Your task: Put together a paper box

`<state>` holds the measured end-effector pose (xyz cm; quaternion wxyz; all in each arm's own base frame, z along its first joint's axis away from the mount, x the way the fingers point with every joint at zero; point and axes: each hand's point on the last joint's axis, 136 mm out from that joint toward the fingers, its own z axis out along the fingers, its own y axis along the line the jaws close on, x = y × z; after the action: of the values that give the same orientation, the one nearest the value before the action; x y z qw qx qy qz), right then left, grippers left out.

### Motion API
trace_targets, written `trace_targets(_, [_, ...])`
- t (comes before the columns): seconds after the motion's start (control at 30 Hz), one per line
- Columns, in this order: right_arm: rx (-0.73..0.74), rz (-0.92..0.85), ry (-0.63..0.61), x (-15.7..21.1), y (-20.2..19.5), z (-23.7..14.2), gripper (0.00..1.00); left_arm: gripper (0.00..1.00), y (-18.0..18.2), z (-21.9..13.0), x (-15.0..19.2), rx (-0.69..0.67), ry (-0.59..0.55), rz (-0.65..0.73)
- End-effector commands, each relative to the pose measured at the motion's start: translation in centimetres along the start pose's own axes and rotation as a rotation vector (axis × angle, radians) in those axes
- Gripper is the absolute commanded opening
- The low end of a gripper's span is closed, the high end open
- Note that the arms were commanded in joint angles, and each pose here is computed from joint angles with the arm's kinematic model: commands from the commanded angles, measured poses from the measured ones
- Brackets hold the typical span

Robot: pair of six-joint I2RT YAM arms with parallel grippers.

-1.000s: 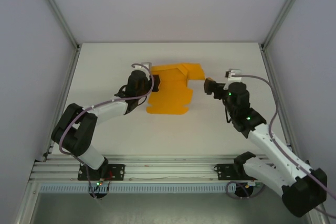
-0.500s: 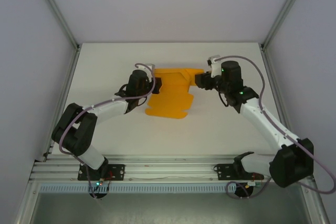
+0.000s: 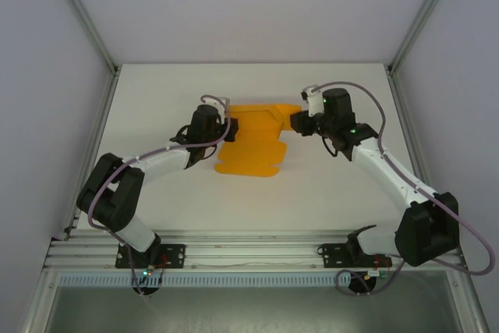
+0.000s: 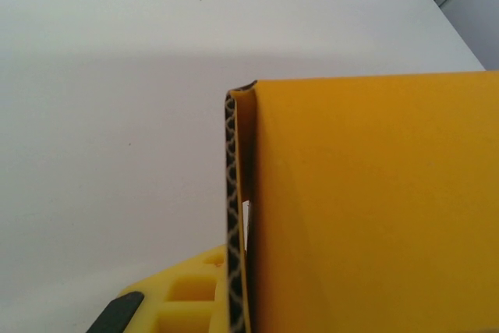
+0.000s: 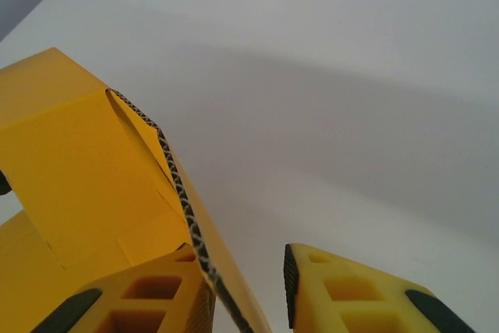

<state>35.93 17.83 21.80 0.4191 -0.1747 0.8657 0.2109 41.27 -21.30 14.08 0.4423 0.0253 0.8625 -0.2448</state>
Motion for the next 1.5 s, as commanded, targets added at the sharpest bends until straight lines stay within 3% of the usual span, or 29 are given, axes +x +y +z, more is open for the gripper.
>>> trace_targets(0.0, [-0.008, -0.022, 0.005, -0.4, 0.1, 0.0, 0.29, 0.0, -1.8, -0.2, -2.2, 0.062, -0.049, 0.023])
trace_targets(0.3, [-0.009, 0.023, 0.057, -0.5, 0.2, 0.9, 0.16, 0.0, -1.9, -0.2, -2.7, 0.055, -0.054, 0.003])
trace_targets(0.53, [0.34, 0.01, 0.14, -0.3, -1.3, 2.2, 0.11, 0.0, -2.6, 0.3, -3.0, 0.046, -0.05, 0.004])
trace_targets(0.7, [0.568, 0.054, 0.114, -0.8, -1.9, 3.1, 0.09, 0.0, -2.9, 0.7, -3.2, 0.042, -0.047, -0.005])
trace_targets(0.97, [0.721, 0.057, 0.119, -1.0, -1.4, 6.1, 0.05, 0.0, -3.6, 0.6, -3.2, 0.059, -0.055, -0.012])
trace_targets(1.07, [0.698, 0.073, 0.122, -1.1, -0.9, 6.9, 0.04, 0.0, -3.5, 0.6, -3.1, 0.056, -0.056, -0.014])
trace_targets(1.3, [0.465, 0.135, 0.078, -1.7, 2.8, 7.6, 0.04, 0.0, -3.2, 1.4, -2.9, 0.043, -0.055, -0.038])
trace_targets(1.47, [0.382, 0.084, 0.085, -2.2, 5.5, 6.8, 0.04, 0.0, -3.4, 1.9, -3.0, 0.05, -0.046, -0.062])
